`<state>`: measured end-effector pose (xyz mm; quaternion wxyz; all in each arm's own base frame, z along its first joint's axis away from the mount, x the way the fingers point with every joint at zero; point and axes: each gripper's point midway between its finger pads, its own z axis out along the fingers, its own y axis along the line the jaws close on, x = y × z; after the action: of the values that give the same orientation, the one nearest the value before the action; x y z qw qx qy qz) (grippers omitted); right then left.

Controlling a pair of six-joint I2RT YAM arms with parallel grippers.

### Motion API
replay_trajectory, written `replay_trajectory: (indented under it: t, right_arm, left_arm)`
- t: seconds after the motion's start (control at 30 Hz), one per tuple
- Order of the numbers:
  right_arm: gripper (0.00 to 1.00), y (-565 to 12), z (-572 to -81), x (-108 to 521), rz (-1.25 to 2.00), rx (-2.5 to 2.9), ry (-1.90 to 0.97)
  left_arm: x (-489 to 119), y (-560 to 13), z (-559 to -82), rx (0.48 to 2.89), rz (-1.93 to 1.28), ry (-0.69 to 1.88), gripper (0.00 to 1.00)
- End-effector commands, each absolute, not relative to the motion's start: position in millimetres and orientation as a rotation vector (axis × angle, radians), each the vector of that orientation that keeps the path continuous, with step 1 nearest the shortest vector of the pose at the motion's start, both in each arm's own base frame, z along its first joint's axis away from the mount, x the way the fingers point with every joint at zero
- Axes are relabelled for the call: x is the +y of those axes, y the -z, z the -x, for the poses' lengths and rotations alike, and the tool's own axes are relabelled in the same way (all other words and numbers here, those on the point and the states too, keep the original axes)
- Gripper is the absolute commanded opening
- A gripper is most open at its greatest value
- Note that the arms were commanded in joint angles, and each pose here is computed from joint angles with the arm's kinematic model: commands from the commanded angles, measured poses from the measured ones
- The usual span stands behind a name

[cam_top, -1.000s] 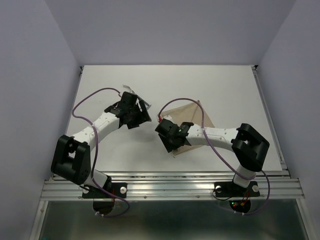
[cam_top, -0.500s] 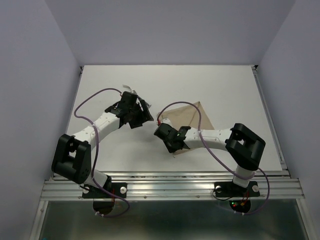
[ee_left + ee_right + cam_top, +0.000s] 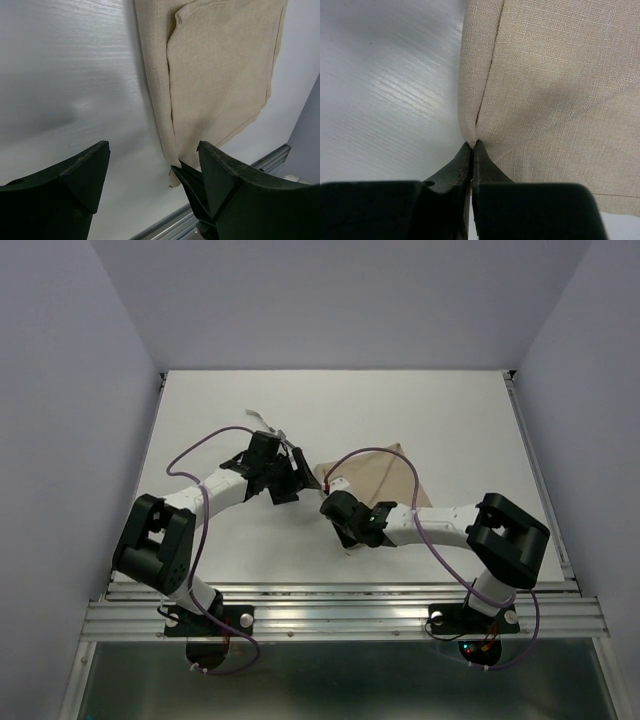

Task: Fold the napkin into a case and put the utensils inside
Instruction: Turn over the upper triangle folded napkin at the center of the board.

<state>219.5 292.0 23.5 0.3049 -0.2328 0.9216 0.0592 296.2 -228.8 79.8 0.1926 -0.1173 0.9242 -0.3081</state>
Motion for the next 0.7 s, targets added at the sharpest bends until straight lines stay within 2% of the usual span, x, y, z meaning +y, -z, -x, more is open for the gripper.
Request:
replay_trajectory:
  t: [0.0, 0.23, 0.67]
  right_arm:
    - [0.01, -24.7, -216.4, 297.4, 0.637, 2.421, -0.222]
    - [0.01, -34.8, -210.4, 304.9, 0.665, 2.399, -0.313]
    - [0.01, -60.3, -205.3, 308.0, 0.65, 2.351, -0.412]
  left_arm:
    - [-244.0, -80.0, -299.0, 2.566, 0.296, 0.955, 0.82]
    - [-254.4, -57.0, -314.7, 2.56, 0.284, 0.974, 0.79]
    - [-257.4, -33.3, -314.2, 2.586, 0.26, 0.974, 0.75]
